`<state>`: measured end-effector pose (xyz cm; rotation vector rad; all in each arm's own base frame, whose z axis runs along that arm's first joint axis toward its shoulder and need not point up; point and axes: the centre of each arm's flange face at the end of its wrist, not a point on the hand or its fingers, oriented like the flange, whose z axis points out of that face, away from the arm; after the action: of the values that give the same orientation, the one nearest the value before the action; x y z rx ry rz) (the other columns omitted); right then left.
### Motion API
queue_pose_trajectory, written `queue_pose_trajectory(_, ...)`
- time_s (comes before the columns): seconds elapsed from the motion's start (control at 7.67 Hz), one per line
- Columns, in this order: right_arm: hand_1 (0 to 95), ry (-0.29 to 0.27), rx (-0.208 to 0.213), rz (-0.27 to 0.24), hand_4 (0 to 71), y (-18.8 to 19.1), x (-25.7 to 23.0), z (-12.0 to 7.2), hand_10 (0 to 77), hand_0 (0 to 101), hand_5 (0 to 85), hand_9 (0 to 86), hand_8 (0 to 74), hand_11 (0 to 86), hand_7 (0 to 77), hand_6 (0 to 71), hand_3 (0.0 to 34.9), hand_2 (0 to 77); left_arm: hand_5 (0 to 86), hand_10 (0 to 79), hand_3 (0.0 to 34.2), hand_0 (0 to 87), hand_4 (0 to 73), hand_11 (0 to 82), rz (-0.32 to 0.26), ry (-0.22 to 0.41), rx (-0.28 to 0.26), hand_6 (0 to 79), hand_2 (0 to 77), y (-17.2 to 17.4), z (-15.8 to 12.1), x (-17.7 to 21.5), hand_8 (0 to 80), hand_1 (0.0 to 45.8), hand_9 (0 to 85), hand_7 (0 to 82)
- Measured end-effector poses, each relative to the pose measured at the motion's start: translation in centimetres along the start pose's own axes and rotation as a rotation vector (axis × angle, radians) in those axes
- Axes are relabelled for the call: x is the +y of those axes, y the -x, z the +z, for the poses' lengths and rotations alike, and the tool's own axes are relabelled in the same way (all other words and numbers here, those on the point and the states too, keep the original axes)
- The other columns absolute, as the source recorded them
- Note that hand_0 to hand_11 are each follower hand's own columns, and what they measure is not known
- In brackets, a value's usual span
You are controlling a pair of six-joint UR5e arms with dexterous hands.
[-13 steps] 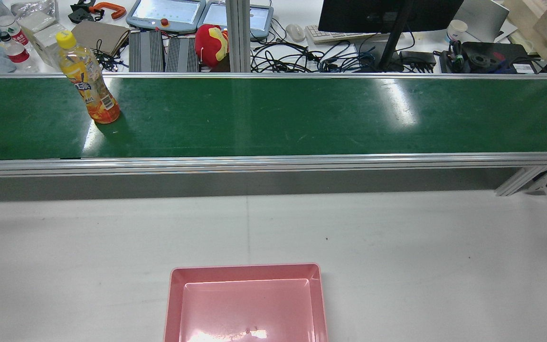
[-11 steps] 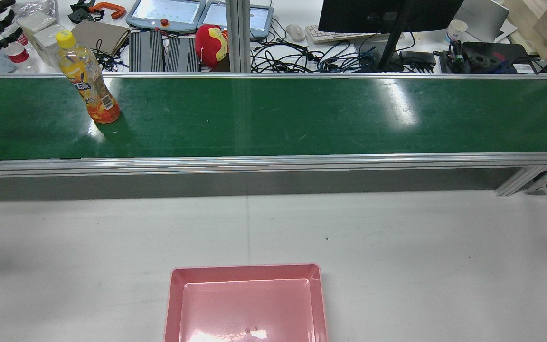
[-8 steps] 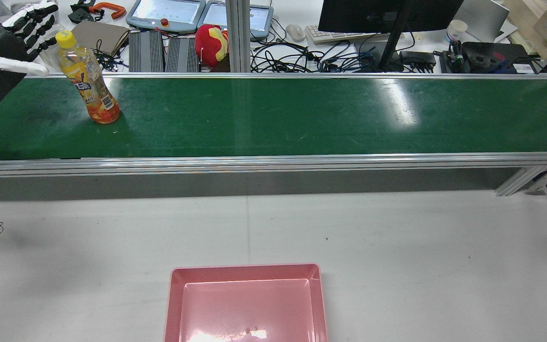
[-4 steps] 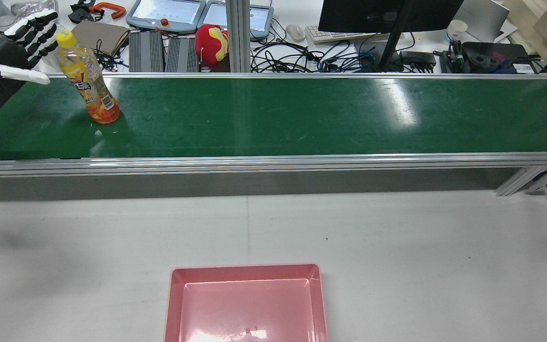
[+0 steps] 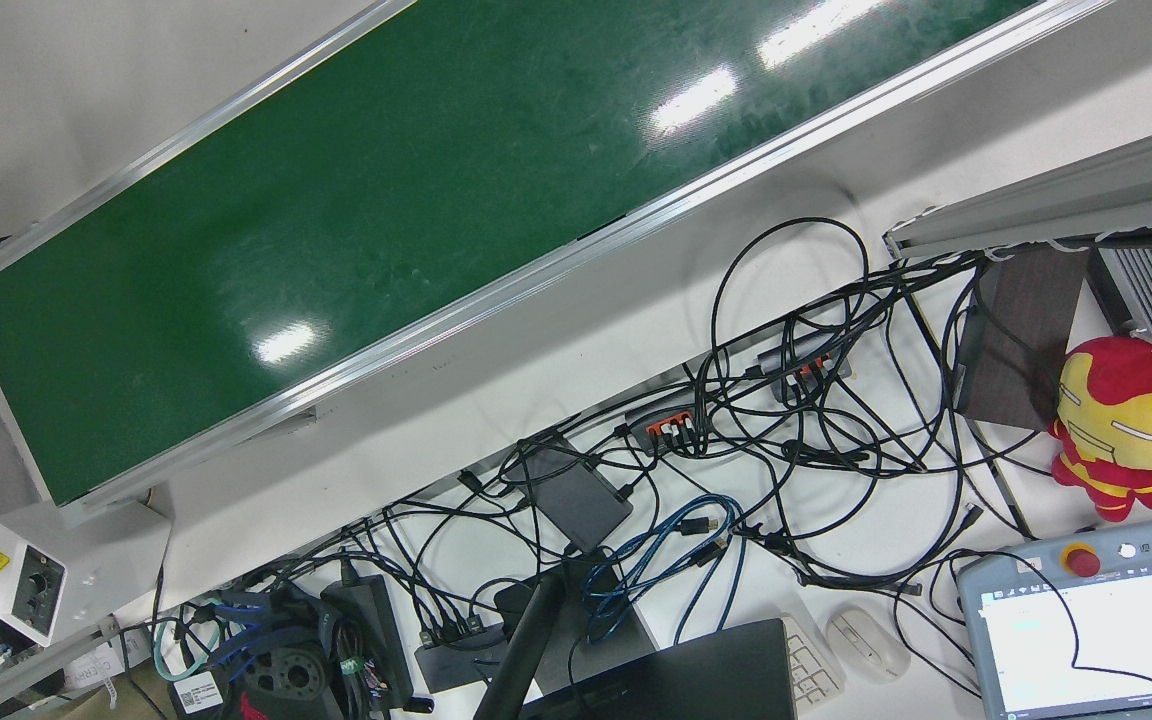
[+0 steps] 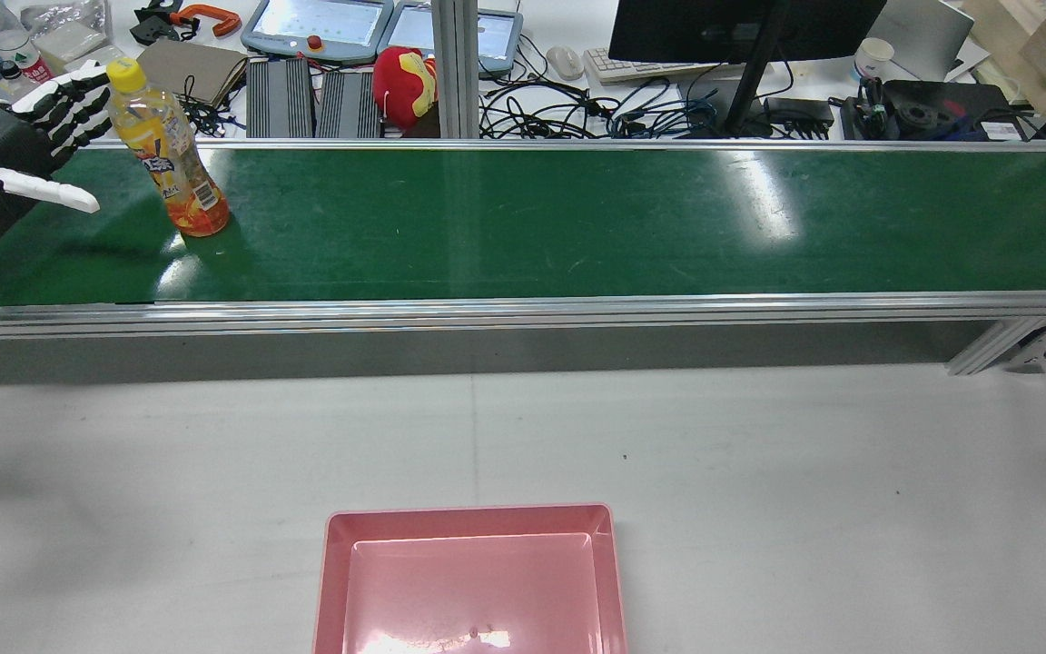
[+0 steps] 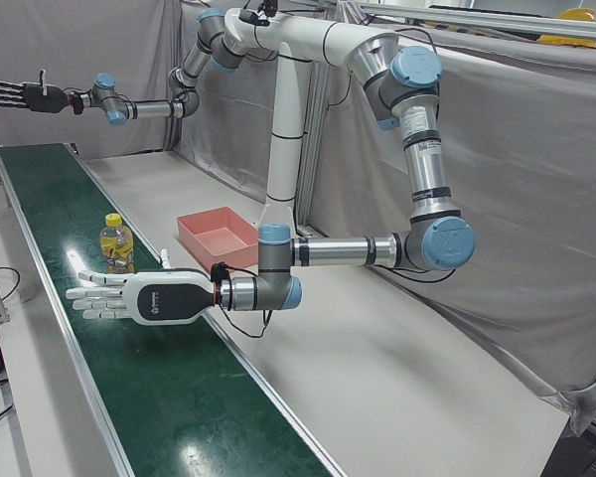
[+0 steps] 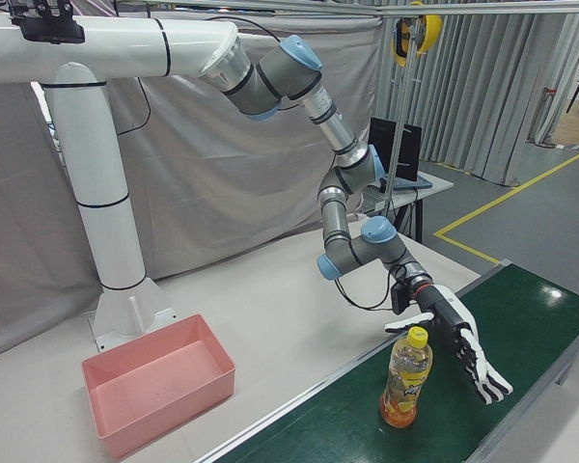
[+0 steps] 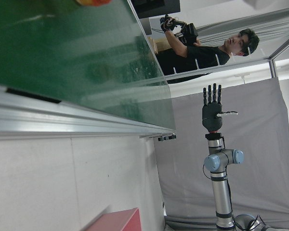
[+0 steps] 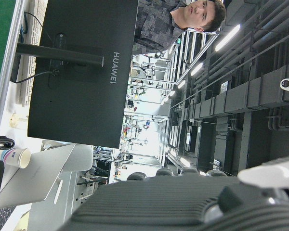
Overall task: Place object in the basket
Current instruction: 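Close the left hand fingers around the orange juice bottle, then lift the bottle off the conveyor with the left hand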
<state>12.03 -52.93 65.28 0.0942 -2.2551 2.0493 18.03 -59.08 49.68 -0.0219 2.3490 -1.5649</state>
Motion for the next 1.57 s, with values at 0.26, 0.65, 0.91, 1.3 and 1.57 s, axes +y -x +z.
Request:
queue_pose_trajectory(0.26,0.0,0.001,0.0,0.0,0.0,0.0,0.1,0.0,0.0,0,0.0,0.0,0.0,0.0,0.5,0.0,0.2,0.5,18.5,3.8,0.4,62.1,8.7,8.2,-0.016,0.028,-0.052,0.5,0.0,3.6,2.8,3.8,3.3,18.0,5.5,0.0)
queue_pose_trajectory(0.65,0.0,0.002,0.0,0.0,0.0,0.0,0.1,0.0,0.0,0,0.0,0.0,0.0,0.0,0.5,0.0,0.3,0.0,21.3,6.0,0.3,62.1,9.3,10.9,-0.056,0.05,-0.068,0.5,0.0,5.3,5.9,6.9,3.3,19.1,4.9,0.5)
queue_pose_trajectory(0.91,0.0,0.003,0.0,0.0,0.0,0.0,0.1,0.0,0.0,0,0.0,0.0,0.0,0.0,0.5,0.0,0.3,0.0,22.4,6.0,0.2,62.2,10.4,10.9,-0.086,0.036,-0.066,0.5,0.0,5.5,6.2,6.2,3.3,19.1,4.9,0.5)
queue_pose_trajectory(1.3,0.0,0.004,0.0,0.0,0.0,0.0,0.2,0.0,0.0,0,0.0,0.0,0.0,0.0,0.5,0.0,0.2,0.5,46.9,28.4,0.2,67.1,32.7,38.2,-0.099,-0.022,-0.073,17.5,4.4,5.0,6.3,6.0,23.5,25.6,31.6,15.3)
queue_pose_trajectory(1.57,0.0,0.005,0.0,0.0,0.0,0.0,0.2,0.1,0.0,0,0.0,0.0,0.0,0.0,0.5,0.0,0.3,0.5,58.4,61.1,0.0,58.8,48.0,55.1,-0.096,-0.041,-0.079,58.9,51.8,4.6,6.9,7.1,62.7,9.3,61.1,53.5)
